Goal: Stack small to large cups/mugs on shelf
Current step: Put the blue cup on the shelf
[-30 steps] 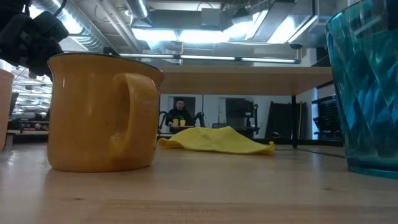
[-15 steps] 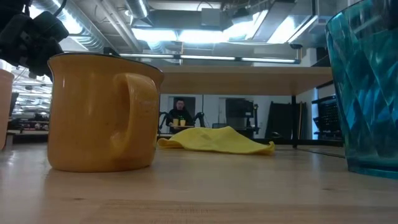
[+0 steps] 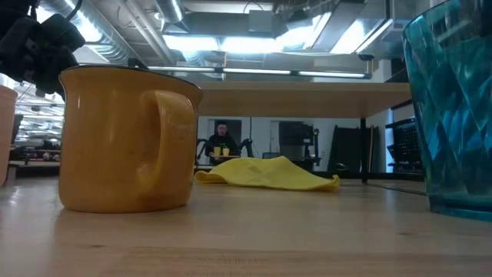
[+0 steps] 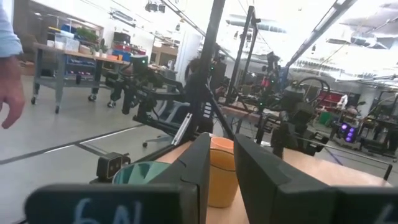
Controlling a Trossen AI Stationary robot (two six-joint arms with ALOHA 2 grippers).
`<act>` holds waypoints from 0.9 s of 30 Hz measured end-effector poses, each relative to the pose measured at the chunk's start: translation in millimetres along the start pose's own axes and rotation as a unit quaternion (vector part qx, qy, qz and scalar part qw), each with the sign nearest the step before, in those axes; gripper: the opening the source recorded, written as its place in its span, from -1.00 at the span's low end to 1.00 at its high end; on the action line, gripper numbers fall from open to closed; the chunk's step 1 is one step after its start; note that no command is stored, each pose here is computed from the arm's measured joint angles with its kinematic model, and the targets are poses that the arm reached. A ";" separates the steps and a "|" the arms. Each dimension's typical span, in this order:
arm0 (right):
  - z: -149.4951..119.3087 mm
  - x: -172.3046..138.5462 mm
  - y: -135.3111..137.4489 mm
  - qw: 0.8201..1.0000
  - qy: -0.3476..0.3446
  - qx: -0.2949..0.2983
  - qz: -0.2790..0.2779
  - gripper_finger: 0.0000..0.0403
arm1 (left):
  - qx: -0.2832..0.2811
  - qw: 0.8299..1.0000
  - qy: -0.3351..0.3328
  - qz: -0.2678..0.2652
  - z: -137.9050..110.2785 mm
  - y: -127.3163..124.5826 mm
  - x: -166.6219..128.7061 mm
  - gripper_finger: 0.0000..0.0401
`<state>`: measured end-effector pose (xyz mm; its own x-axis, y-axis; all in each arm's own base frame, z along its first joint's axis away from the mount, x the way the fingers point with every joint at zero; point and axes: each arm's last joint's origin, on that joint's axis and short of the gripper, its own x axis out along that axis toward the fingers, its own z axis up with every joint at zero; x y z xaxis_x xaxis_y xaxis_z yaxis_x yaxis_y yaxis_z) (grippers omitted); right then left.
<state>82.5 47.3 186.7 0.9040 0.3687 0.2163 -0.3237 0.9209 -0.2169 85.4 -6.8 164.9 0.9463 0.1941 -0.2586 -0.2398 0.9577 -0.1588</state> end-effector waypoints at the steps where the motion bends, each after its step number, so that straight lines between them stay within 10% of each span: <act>1: -0.1 0.0 0.0 1.000 0.000 0.000 0.000 -0.63 | 0.000 1.000 0.000 0.000 0.0 0.0 0.0 -0.61; 13: 8.1 -0.2 -1.2 0.971 -0.043 0.235 0.016 -0.63 | 0.000 1.000 0.000 0.000 0.0 0.0 0.0 -0.61; 18: 31.1 -4.8 -11.8 0.916 -0.158 0.366 -0.029 -0.63 | 0.000 1.000 0.000 0.000 0.0 0.0 0.0 -0.61; 23: 81.6 -7.5 -25.8 0.927 -0.209 0.308 -0.034 -0.63 | -0.001 1.000 -0.001 -0.001 0.2 -0.1 0.0 -0.61; 27: 112.5 11.2 -29.7 0.960 -0.119 0.253 -0.025 -0.63 | -0.001 1.000 -0.002 -0.001 0.3 -0.1 0.0 -0.61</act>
<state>70.8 38.2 302.6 0.8524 0.2849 0.4384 -0.4299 0.8592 0.2774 85.5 -6.9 165.2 0.9474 0.1930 -0.2552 -0.2384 0.9578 -0.1607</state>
